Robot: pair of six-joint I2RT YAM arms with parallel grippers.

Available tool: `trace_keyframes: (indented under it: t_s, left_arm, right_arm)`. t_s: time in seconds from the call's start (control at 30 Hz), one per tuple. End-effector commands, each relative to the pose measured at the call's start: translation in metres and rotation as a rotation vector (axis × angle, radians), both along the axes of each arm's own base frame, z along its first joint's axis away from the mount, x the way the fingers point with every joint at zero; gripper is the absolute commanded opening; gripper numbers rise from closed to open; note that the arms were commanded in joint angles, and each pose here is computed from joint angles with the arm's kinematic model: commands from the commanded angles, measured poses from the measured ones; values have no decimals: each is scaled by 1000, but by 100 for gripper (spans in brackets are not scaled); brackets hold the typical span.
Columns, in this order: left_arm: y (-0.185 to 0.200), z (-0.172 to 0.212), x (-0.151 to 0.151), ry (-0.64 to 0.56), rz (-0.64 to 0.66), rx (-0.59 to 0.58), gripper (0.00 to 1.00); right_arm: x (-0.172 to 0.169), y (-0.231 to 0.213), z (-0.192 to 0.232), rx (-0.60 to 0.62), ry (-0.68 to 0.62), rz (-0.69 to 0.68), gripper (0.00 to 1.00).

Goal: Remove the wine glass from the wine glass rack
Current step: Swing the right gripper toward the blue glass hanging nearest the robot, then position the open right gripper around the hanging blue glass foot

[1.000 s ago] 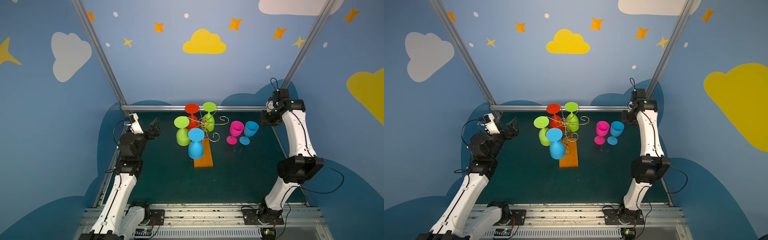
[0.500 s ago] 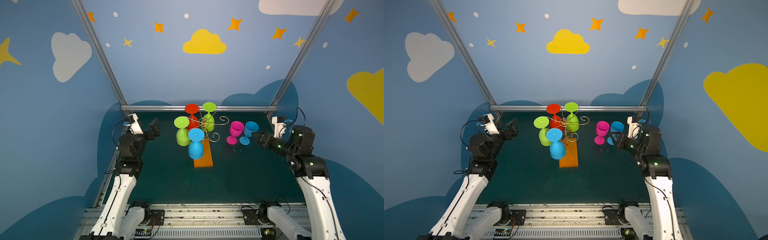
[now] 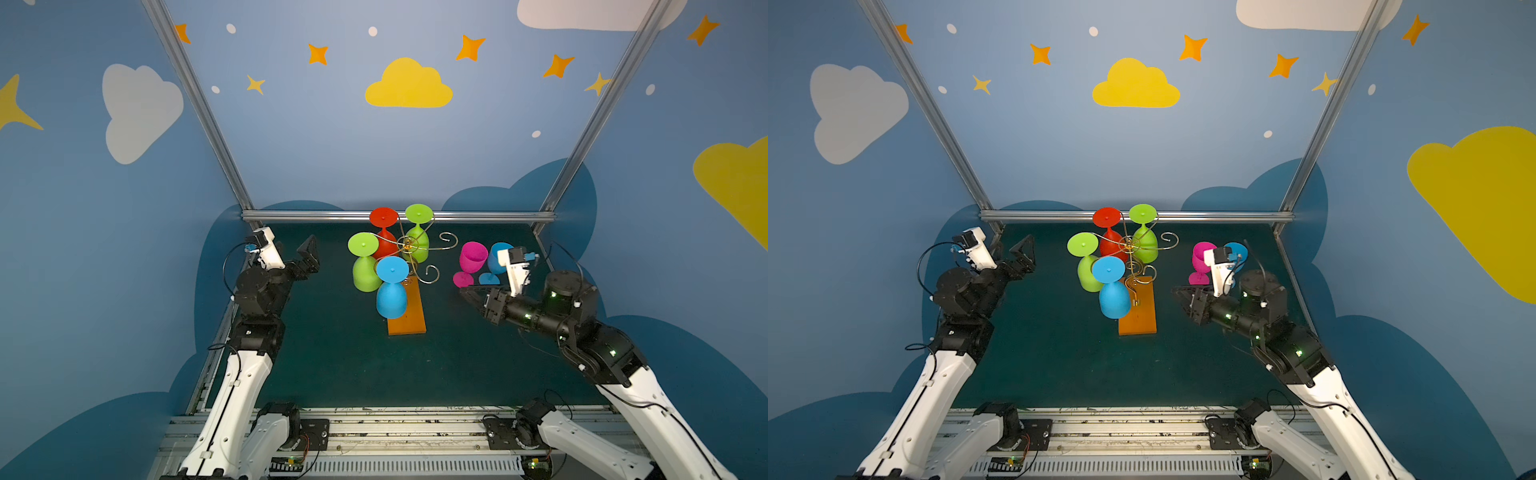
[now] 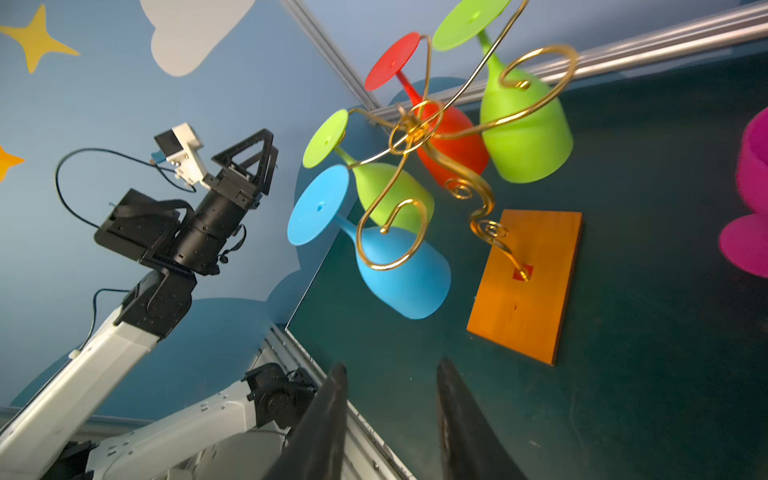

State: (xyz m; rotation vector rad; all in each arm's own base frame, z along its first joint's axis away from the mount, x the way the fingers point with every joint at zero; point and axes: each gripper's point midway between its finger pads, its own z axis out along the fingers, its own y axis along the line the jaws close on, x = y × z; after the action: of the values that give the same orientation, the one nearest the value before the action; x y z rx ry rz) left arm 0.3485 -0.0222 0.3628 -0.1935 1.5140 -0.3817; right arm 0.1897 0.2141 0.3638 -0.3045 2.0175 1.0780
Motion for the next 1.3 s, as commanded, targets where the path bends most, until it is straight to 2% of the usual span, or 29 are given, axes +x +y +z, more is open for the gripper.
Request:
trace_keyframes:
  t_s: [0.0, 0.17, 0.4, 0.63, 0.8, 1.27]
  left_arm:
    - [5, -1, -3, -1, 22, -10, 100]
    - [2, 3, -6, -14, 20, 0, 100]
    - [-5, 14, -17, -49, 22, 54, 100]
    - [-9, 23, -26, -81, 30, 84, 100]
    - [-12, 26, -29, -92, 26, 95, 100]
    - [-14, 34, -38, -126, 36, 118, 100]
  right_arm:
    - [0, 4, 4, -1, -45, -95, 35]
    - [-16, 43, 4, 7, -85, -98, 35]
    - [-21, 92, 12, 118, -98, -134, 37]
    - [-14, 107, 17, 251, -76, -173, 39]
    - [-9, 112, 16, 281, -40, -196, 41]
    - [10, 119, 6, 362, 56, -248, 40]
